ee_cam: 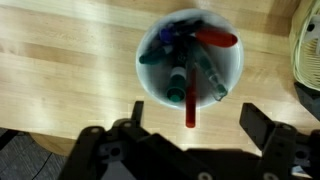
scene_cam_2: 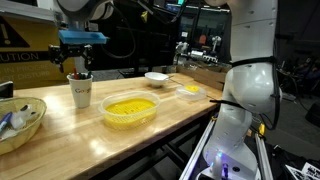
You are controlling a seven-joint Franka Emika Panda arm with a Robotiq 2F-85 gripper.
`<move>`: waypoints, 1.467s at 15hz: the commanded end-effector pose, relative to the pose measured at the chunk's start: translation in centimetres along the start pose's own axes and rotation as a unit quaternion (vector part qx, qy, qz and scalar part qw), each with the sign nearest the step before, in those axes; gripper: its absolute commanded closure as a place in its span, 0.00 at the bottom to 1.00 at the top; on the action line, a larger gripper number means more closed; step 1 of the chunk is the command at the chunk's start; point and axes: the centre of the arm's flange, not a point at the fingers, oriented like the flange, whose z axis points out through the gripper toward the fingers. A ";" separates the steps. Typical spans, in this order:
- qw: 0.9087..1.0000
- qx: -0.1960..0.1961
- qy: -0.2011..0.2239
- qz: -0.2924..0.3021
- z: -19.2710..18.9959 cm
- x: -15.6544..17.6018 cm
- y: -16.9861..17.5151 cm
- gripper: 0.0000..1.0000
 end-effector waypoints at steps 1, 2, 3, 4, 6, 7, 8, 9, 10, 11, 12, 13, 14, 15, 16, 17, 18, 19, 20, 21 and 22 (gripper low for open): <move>1.000 -0.011 0.012 0.004 -0.8 -1.1 0.4 0.32; 1.000 -0.012 0.012 0.004 -0.7 -1.1 0.5 0.39; 1.000 -0.012 0.014 0.005 -0.7 -1.0 0.6 0.46; 1.000 -0.014 0.014 0.006 -0.7 -1.0 0.7 0.55; 1.000 -0.015 0.017 0.009 -0.6 -1.0 0.9 0.71; 1.000 -0.016 0.017 0.012 -0.6 -1.0 1.0 0.78; 1.000 -0.017 0.019 0.014 -0.6 -1.0 1.1 0.85; 1.000 -0.017 0.019 0.015 -0.5 -0.9 1.2 0.94; 1.000 -0.018 0.019 0.015 -0.6 -0.9 1.2 0.99; 1.000 -0.018 0.019 0.017 -0.6 -0.9 1.3 1.00; 0.999 -0.017 0.021 0.019 -0.7 -0.9 1.2 1.00; 0.999 -0.017 0.022 0.019 -0.7 -1.0 1.2 0.98; 0.999 -0.018 0.022 0.020 -0.7 -1.0 1.2 0.97; 0.999 -0.017 0.024 0.021 -0.8 -1.2 1.2 0.97; 0.999 -0.018 0.026 0.021 -0.8 -1.3 1.2 0.97; 0.999 -0.018 0.029 0.022 -1.0 -1.5 1.2 0.97; 0.999 -0.018 0.032 0.023 -1.2 -1.8 1.2 0.97; 0.999 -0.019 0.035 0.025 -1.4 -2.0 1.2 0.97; 0.999 -0.019 0.038 0.024 -1.7 -2.4 1.2 0.97; 0.999 -0.018 0.041 0.023 -1.9 -2.6 1.2 0.97; 0.999 -0.018 0.044 0.024 -2.2 -2.8 1.3 0.97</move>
